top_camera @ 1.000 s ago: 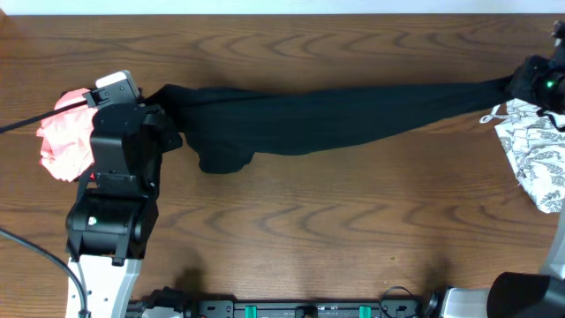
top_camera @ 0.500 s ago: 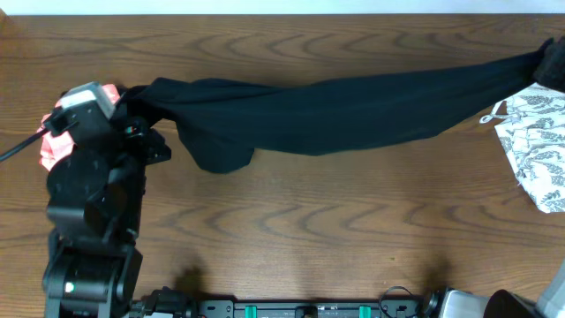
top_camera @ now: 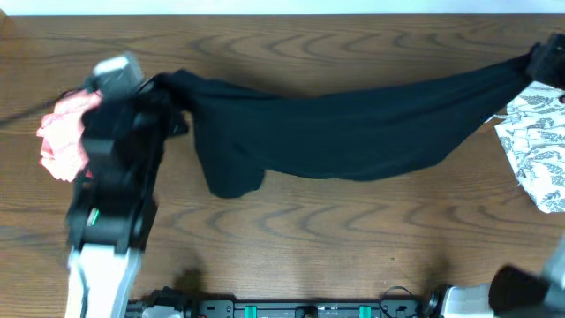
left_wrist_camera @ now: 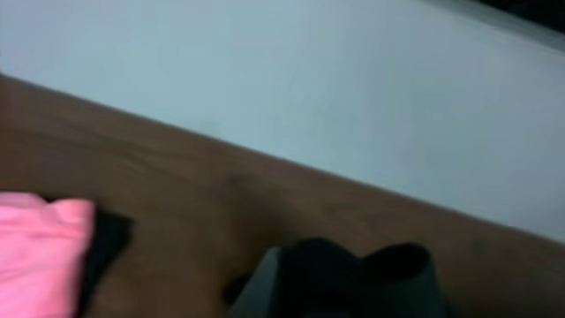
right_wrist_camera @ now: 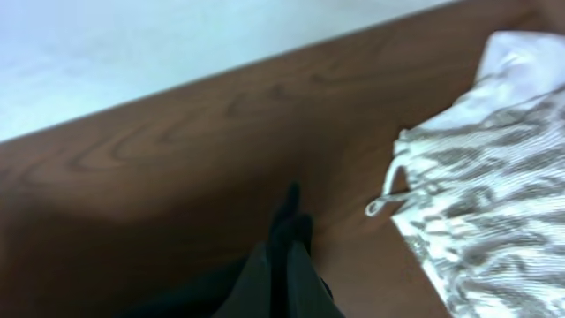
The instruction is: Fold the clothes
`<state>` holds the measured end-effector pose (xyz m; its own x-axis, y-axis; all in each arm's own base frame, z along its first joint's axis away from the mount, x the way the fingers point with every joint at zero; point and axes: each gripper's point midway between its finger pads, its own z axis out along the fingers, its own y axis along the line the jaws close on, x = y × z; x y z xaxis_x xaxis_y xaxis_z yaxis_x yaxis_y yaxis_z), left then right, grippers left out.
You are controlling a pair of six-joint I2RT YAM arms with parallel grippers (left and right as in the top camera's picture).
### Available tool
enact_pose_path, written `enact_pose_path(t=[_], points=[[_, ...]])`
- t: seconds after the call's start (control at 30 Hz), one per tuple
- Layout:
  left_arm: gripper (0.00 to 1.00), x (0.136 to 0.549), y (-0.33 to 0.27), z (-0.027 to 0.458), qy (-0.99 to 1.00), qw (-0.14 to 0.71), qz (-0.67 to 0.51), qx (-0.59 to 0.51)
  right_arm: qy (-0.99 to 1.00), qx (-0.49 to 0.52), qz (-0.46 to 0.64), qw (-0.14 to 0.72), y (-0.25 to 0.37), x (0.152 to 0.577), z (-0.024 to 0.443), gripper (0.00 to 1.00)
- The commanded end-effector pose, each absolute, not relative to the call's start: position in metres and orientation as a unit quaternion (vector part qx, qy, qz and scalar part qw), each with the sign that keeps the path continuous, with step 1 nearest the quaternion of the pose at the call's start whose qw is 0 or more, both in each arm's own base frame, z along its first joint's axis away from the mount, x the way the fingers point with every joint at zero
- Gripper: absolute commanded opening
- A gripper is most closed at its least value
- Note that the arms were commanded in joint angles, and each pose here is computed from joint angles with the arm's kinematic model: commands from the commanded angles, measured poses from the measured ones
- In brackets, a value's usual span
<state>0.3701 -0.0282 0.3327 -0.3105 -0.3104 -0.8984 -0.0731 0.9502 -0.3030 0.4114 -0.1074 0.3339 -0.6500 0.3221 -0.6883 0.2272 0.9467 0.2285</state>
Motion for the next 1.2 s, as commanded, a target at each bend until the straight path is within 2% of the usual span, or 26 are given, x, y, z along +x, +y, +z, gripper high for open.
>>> enact_pose_path(t=[0.0,0.07,0.17,0.3,0.37,0.53,0.77,0.8,0.83,0.9,1.03,1.17], points=[[0.06,0.418,-0.042,0.313,0.806,0.568,-0.129,-0.106,0.900,0.124,0.095,0.408,-0.114,0.453,0.318,0.01],[0.06,0.449,-0.044,0.309,0.793,0.585,-0.132,-0.105,0.880,0.105,0.100,0.452,-0.120,0.482,0.325,0.01],[0.06,0.482,-0.043,0.308,0.784,0.587,-0.152,-0.131,0.844,0.130,0.105,0.509,-0.132,0.501,0.351,0.01],[0.06,0.496,-0.042,0.319,0.785,0.583,-0.174,-0.117,0.806,0.146,0.118,0.561,-0.144,0.500,0.389,0.01],[0.06,0.492,-0.036,0.317,0.792,0.574,-0.171,-0.117,0.811,0.149,0.123,0.552,-0.146,0.495,0.386,0.01],[0.06,0.459,-0.027,0.283,0.847,0.490,-0.162,-0.127,0.871,0.160,0.104,0.453,-0.145,0.468,0.333,0.01],[0.07,0.350,-0.060,0.186,0.952,0.199,-0.187,-0.140,0.949,0.232,0.055,0.205,-0.137,0.370,0.250,0.01],[0.14,0.334,-0.063,0.175,0.960,0.161,-0.180,-0.142,0.954,0.237,0.050,0.174,-0.135,0.357,0.244,0.01],[0.30,0.322,-0.064,0.168,0.965,0.135,-0.175,-0.144,0.958,0.241,0.046,0.151,-0.133,0.346,0.241,0.01],[0.55,0.303,-0.066,0.157,0.971,0.092,-0.167,-0.144,0.964,0.232,0.046,0.125,-0.129,0.334,0.237,0.01],[0.74,0.288,-0.065,0.150,0.977,0.061,-0.157,-0.134,0.969,0.220,0.047,0.098,-0.124,0.322,0.234,0.04],[0.74,0.290,-0.065,0.150,0.976,0.064,-0.158,-0.134,0.970,0.219,0.045,0.092,-0.124,0.319,0.234,0.06]])
